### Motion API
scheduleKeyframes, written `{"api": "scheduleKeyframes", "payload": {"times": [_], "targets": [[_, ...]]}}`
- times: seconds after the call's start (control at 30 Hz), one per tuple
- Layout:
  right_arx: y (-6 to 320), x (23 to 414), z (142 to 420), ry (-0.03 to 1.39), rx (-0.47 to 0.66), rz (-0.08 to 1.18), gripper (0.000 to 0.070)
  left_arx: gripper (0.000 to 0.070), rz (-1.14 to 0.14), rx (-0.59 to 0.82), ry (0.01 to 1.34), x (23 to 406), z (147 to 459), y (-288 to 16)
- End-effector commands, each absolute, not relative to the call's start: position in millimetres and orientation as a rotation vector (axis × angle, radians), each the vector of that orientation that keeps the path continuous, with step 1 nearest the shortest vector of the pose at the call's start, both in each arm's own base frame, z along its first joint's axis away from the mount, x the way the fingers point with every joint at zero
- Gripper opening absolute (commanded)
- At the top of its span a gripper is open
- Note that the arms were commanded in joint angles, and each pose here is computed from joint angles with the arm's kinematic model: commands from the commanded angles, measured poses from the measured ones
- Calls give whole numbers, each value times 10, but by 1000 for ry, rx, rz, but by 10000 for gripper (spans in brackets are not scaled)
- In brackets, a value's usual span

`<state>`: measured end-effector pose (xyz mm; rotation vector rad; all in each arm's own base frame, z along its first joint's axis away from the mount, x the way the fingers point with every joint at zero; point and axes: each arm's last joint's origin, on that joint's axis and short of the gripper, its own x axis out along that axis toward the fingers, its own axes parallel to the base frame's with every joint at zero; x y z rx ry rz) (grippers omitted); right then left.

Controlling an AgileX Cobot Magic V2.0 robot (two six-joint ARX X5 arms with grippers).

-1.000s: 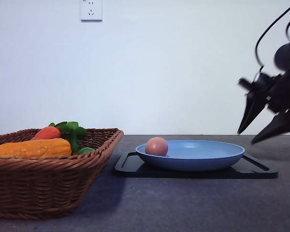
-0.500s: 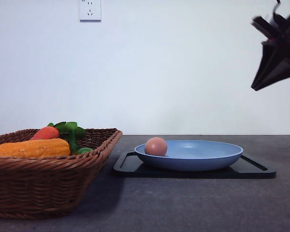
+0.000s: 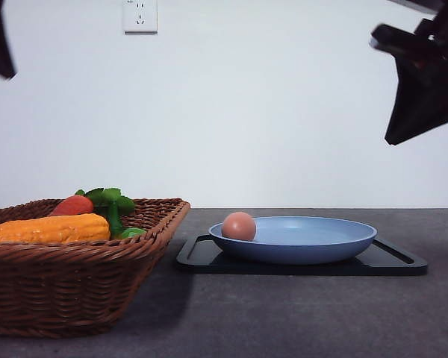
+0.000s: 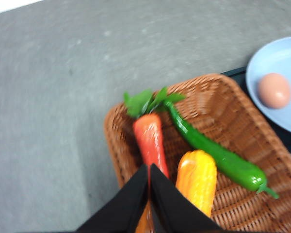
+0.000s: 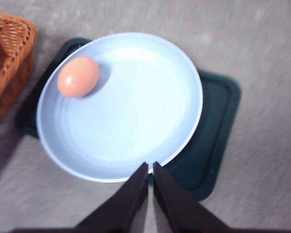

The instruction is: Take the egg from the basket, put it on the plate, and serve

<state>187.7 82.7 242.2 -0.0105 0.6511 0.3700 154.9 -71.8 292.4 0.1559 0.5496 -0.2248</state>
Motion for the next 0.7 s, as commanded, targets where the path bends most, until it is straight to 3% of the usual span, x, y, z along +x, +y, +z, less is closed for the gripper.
{"api": "scheduleKeyframes", "payload": {"times": [0.0, 0.2, 0.37, 0.67], "targets": [[852, 1813, 2336, 600, -21, 361, 0, 0, -225, 88, 510, 1473, 2822, -687], [862, 1607, 2111, 448, -12, 366, 0, 0, -218, -43, 399, 1189, 2510, -545], [861, 1580, 2073, 417, -4, 375, 0, 0, -215, -139, 338, 1066, 2555, -481], [862, 1588, 2093, 395, 0, 376, 0, 0, -218, -146, 318, 1057, 2575, -477]]}}
